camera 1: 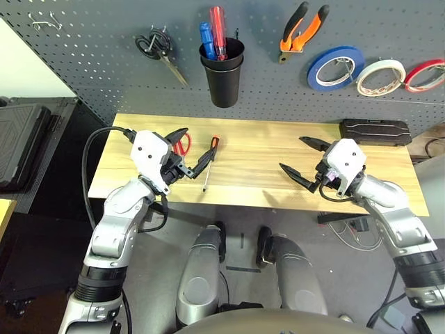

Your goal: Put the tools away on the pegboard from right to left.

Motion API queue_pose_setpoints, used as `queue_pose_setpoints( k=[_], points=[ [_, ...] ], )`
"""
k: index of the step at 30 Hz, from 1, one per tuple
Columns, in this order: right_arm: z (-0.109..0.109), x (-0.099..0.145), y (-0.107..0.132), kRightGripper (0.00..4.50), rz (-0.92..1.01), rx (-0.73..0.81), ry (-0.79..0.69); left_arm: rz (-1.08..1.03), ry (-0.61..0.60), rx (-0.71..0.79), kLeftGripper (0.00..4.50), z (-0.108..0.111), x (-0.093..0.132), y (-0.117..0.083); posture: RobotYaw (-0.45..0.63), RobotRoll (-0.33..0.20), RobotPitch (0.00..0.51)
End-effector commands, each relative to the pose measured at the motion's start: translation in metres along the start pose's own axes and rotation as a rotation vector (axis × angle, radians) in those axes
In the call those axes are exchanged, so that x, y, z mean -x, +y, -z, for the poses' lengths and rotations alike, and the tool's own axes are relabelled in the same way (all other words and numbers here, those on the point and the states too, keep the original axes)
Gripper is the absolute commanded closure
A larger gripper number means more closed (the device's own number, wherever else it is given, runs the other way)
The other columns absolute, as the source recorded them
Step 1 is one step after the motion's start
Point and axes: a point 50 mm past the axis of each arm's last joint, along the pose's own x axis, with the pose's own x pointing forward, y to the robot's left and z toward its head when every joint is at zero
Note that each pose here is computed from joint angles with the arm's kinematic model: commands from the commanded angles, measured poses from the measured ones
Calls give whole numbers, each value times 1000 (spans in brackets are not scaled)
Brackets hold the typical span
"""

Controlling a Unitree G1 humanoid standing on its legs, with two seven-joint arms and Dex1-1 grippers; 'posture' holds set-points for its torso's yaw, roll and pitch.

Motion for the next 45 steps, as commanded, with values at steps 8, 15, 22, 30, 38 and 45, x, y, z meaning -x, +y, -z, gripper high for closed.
queue_pose_setpoints(
  k=[8, 15, 22, 30, 38, 45],
  points=[
    [20, 6, 31, 34, -127, -94, 140, 22, 221, 39, 0, 37, -13, -16, 144, 0, 307],
    [24, 6, 34, 34, -122, -97, 161, 20, 339, 58, 0, 46, -27, -16, 136, 0, 324],
    [25, 6, 37, 34, -118, -92, 176, 8, 548, 85, 0, 53, -43, -13, 118, 0, 338],
    [27, 8, 40, 34, -111, -84, 201, -45, 623, 129, 0, 50, -70, -3, 89, 0, 357],
    [24, 9, 49, 34, -108, -81, 203, -96, 681, 193, 0, 57, -85, -1, 41, 0, 383],
    [22, 12, 56, 34, -96, -86, 208, -109, 700, 219, 0, 63, -94, 1, 2, 0, 402]
  ],
)
